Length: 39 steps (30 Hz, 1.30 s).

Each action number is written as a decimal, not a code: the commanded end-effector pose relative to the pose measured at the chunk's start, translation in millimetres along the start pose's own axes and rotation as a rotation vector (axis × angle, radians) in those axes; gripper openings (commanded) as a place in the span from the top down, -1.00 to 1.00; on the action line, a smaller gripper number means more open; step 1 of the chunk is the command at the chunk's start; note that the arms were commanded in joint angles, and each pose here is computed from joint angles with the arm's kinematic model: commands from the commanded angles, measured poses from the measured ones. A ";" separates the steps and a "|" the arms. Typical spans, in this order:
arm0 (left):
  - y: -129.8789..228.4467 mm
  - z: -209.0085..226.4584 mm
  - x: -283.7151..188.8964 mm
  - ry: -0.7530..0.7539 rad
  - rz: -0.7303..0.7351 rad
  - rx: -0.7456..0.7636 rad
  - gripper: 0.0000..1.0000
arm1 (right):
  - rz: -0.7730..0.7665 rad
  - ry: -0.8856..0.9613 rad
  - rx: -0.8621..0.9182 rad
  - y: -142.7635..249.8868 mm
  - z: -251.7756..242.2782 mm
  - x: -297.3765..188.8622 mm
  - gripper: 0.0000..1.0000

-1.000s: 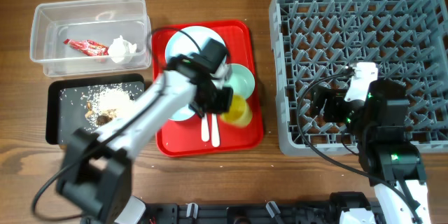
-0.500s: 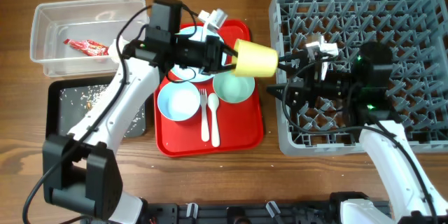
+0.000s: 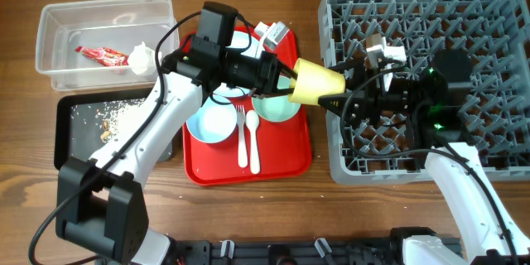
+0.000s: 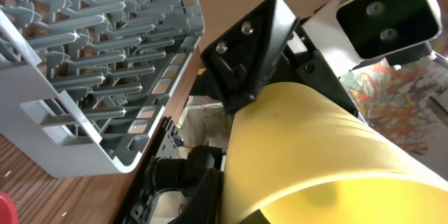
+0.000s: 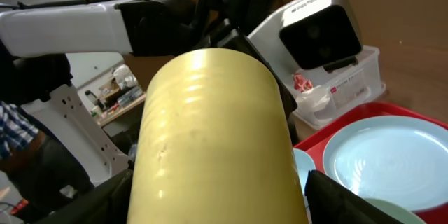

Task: Sort waste into correct bins and load items into the dishwasher rack
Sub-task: 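Hand the yellow cup from the left gripper to the right gripper, then place the yellow cup in the dish rack with the right gripper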

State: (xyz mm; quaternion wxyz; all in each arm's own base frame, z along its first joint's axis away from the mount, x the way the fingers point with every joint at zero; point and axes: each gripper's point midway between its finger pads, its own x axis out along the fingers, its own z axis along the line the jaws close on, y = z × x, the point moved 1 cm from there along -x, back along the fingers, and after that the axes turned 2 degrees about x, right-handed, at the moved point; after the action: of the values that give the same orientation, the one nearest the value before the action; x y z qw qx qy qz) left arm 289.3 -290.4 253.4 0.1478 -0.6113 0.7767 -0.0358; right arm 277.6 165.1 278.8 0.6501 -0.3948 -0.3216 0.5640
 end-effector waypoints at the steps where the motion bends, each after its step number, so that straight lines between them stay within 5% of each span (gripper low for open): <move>1: 3.0 -3.6 3.2 0.025 0.023 -0.006 0.92 | 0.002 -0.020 -0.026 -5.2 3.0 0.0 -0.49; 6: 3.0 -3.3 3.0 0.024 0.022 -0.007 0.88 | 0.003 -0.021 -0.024 -5.0 2.9 0.0 -0.12; 9: -8.2 13.8 -1.1 -0.076 -0.045 -0.009 0.09 | 0.000 -0.010 -0.024 -5.0 1.1 0.0 -0.07; 10: -22.0 44.1 -14.5 -0.245 -0.146 -0.044 -0.20 | -0.027 0.084 0.014 -6.4 -15.3 -0.6 -0.07; 11: -29.4 94.4 -49.0 -0.542 -0.263 -0.098 -0.33 | -0.053 0.243 0.060 -3.6 -42.3 -5.0 -0.03; 12: -28.6 108.0 -66.3 -0.642 -0.300 -0.131 -0.37 | -0.054 0.321 0.076 0.2 -55.0 -8.7 -0.02; 16: -15.6 117.9 -120.8 -0.844 -0.376 -0.185 -0.42 | 0.013 0.652 0.133 21.7 -91.8 -35.5 0.03; 22: 18.9 122.3 -189.3 -1.107 -0.460 -0.322 -0.43 | 0.136 1.075 0.221 9.8 -77.6 -99.8 0.48; 28: 32.7 125.6 -206.5 -1.177 -0.465 -0.377 -0.49 | 0.272 1.439 0.440 20.4 -47.6 -178.7 0.62; 39: 32.3 125.5 -206.3 -1.176 -0.466 -0.376 -0.51 | 0.508 1.501 0.887 100.2 -88.7 -220.4 0.53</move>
State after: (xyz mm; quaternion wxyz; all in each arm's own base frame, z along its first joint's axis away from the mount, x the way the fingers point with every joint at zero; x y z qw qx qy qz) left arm 335.8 -72.7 159.9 0.4165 -0.6958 0.4133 0.4142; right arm 266.3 -55.8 169.3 0.6494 -0.4490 0.5052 0.3487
